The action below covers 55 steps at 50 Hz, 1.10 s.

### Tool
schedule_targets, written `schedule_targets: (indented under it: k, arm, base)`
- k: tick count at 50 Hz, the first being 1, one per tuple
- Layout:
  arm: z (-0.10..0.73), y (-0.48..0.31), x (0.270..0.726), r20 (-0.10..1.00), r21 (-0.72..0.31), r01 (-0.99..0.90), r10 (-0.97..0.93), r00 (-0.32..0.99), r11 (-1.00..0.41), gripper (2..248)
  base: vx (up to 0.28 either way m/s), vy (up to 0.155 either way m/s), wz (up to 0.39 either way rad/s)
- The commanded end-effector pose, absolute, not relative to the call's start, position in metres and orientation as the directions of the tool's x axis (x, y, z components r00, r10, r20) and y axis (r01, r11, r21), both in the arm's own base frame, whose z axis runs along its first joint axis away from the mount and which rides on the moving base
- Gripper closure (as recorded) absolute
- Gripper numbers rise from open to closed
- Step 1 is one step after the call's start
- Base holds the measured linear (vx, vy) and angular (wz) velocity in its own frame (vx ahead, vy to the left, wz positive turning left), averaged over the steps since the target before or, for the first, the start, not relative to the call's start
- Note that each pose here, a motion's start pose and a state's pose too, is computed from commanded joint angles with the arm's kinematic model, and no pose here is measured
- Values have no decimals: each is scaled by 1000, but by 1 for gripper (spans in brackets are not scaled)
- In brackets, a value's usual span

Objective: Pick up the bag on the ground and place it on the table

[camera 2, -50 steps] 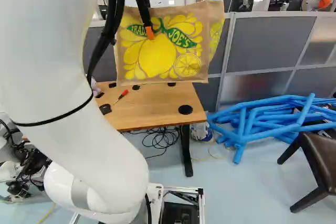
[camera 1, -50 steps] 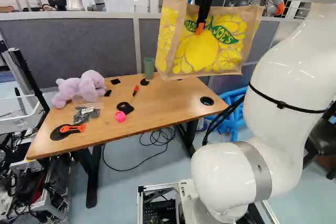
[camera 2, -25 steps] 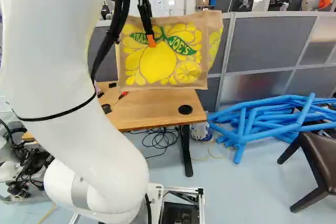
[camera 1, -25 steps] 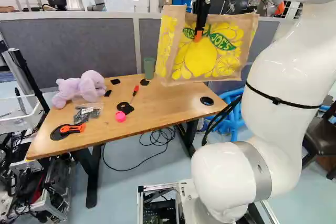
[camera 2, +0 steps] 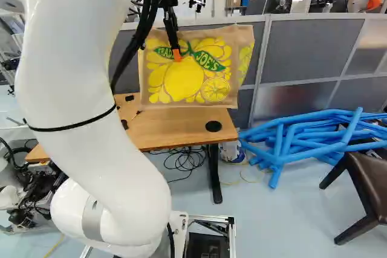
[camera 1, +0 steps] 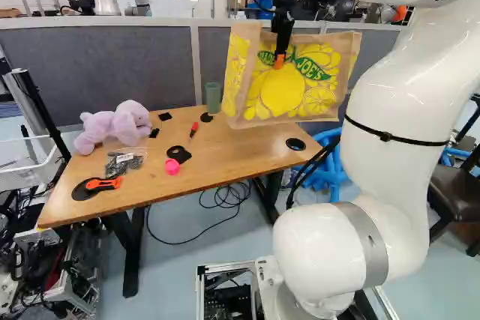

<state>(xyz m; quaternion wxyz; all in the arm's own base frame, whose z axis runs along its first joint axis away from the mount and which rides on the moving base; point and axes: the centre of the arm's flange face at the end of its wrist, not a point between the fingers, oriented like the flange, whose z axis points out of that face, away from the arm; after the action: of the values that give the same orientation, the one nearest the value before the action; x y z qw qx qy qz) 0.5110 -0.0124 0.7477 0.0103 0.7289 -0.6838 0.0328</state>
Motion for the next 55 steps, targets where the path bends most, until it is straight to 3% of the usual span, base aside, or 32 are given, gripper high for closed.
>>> schedule_targets:
  k: [55]
  arm:
    - [663,-1,566,61,-53,-994,-994,93,-97,215]
  base:
    - [0,0,0]
